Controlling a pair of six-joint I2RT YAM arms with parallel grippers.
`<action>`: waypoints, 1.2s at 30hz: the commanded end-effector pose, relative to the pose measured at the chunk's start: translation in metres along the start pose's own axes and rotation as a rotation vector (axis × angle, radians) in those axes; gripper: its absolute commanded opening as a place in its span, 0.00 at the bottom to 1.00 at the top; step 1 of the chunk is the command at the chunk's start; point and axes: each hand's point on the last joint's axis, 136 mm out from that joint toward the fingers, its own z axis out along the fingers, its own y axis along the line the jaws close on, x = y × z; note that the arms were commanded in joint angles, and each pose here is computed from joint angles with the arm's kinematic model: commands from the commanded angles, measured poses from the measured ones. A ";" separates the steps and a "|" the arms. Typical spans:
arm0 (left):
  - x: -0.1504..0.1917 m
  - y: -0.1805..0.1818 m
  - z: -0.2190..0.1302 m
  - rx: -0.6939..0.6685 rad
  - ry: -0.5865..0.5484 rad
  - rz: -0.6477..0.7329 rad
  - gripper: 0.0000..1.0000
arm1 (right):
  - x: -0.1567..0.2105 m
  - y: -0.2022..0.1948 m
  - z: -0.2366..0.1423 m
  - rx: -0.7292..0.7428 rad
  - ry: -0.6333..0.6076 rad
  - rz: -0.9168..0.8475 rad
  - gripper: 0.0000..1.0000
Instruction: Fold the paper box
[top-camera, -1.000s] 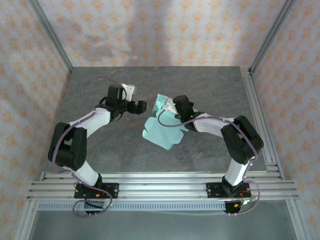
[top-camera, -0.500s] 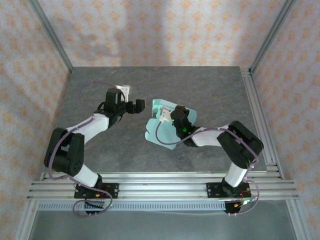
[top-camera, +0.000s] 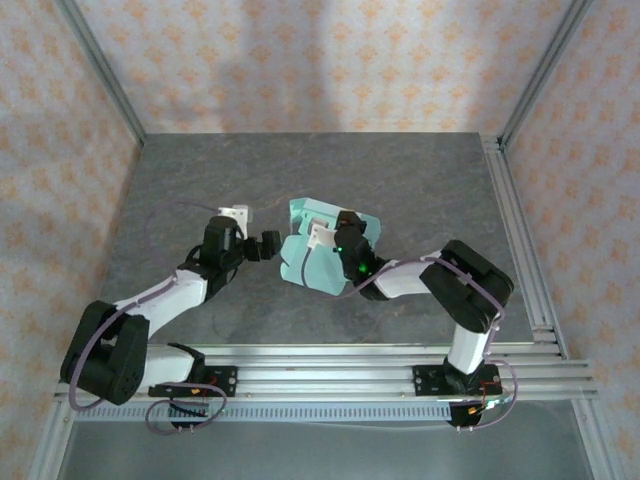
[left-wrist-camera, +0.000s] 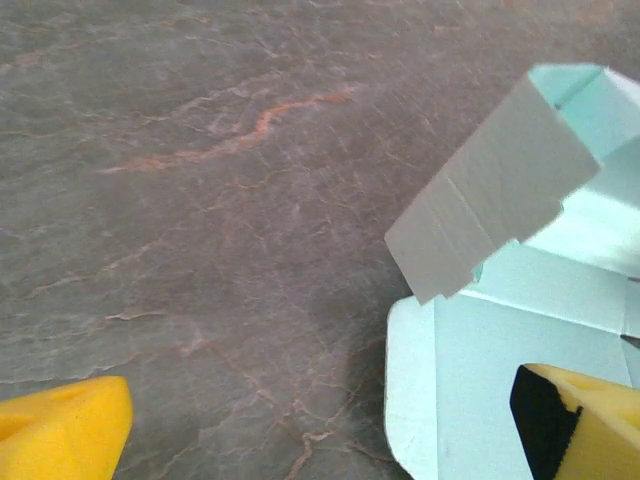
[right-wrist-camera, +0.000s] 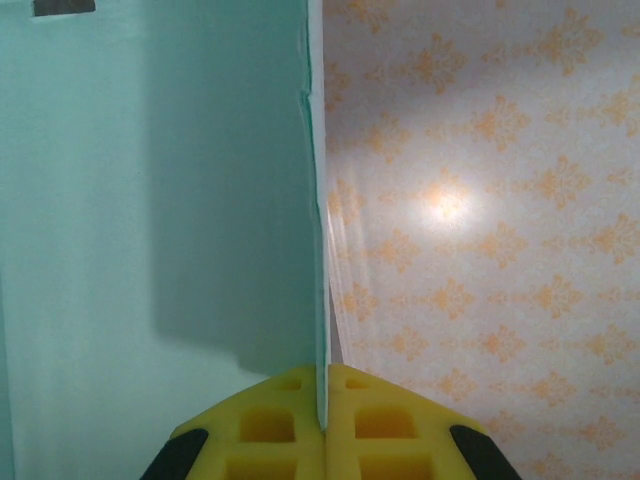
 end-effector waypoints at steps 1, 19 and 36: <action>-0.005 0.011 -0.004 -0.008 -0.028 -0.051 0.99 | -0.009 0.006 -0.003 0.018 -0.009 -0.017 0.00; -0.011 -0.011 0.033 0.128 0.099 0.093 0.88 | 0.006 0.021 -0.026 0.020 0.035 -0.048 0.00; -0.005 -0.026 0.086 0.218 0.217 0.089 0.56 | 0.016 0.020 -0.037 0.016 0.053 -0.040 0.00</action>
